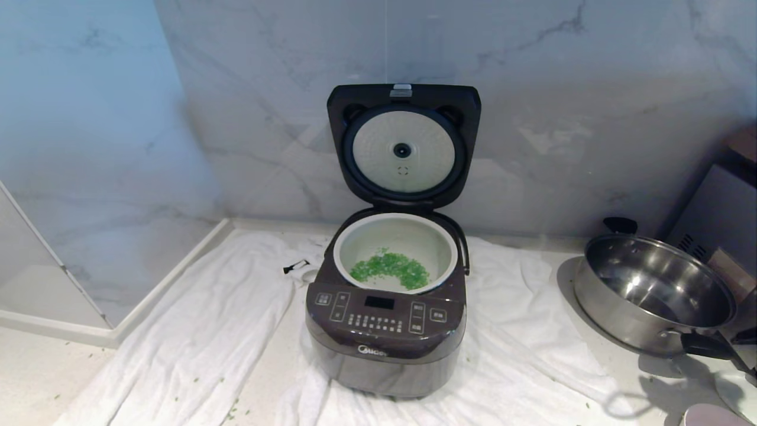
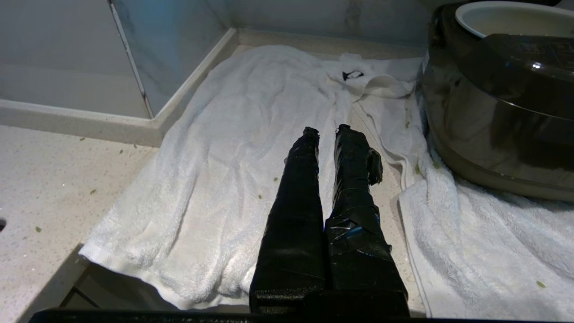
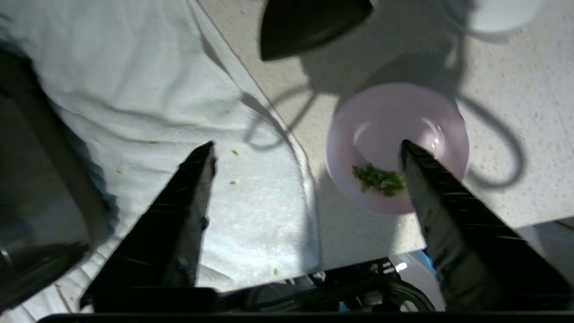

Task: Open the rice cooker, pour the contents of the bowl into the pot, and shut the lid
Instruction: Place the bowl on the table, then close the rice cooker

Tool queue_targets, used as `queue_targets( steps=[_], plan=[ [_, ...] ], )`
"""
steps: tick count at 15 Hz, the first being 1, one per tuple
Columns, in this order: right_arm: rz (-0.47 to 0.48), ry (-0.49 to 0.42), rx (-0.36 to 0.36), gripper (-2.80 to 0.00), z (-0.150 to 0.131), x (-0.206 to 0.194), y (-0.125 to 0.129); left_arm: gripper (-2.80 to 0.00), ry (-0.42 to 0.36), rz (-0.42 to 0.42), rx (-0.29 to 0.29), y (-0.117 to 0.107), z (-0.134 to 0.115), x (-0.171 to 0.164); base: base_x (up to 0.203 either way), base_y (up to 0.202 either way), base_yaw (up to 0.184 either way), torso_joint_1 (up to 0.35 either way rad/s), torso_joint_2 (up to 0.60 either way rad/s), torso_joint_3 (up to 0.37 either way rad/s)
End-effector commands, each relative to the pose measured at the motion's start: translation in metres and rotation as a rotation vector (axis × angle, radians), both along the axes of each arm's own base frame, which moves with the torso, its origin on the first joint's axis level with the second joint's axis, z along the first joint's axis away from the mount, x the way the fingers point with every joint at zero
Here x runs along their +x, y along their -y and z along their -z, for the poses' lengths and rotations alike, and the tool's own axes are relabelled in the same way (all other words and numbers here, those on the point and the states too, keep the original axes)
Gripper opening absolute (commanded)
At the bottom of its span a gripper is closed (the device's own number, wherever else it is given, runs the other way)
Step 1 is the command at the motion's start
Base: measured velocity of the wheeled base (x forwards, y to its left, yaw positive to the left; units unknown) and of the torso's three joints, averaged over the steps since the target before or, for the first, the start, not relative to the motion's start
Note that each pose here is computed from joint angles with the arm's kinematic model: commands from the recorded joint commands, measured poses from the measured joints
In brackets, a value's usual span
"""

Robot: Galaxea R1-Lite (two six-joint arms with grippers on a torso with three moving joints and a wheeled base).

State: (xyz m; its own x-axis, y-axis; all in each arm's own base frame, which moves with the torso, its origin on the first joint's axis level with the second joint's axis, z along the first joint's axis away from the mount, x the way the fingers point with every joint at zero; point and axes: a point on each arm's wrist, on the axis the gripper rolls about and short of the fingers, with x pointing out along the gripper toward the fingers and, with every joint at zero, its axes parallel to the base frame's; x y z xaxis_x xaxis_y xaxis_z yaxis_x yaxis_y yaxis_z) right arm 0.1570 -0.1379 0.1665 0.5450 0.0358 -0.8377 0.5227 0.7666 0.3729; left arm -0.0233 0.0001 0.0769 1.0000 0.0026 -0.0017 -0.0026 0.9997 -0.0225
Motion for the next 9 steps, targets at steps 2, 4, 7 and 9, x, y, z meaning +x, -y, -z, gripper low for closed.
queue_targets(
  steps=[2,4,7,9],
  plan=[
    [-0.036,0.13,-0.047,-2.8,-0.035,0.014,-0.006,-2.8,-0.001,-0.001,0.0,0.0,0.0,0.0,0.0,0.0,0.0,0.0,0.0,0.0],
    [-0.084,0.226,-0.072,-2.8,-0.06,0.029,-0.005,-2.8,-0.001,-0.001,0.0,0.0,0.0,0.0,0.0,0.0,0.0,0.0,0.0,0.0],
    [-0.158,0.356,-0.101,-2.8,-0.098,0.064,-0.008,-2.8,-0.001,-0.001,0.0,0.0,0.0,0.0,0.0,0.0,0.0,0.0,0.0,0.0],
    [-0.215,0.425,-0.078,-2.8,-0.119,0.094,-0.021,-2.8,-0.001,0.001,0.0,0.0,0.0,0.0,0.0,0.0,0.0,0.0,0.0,0.0]
  ],
)
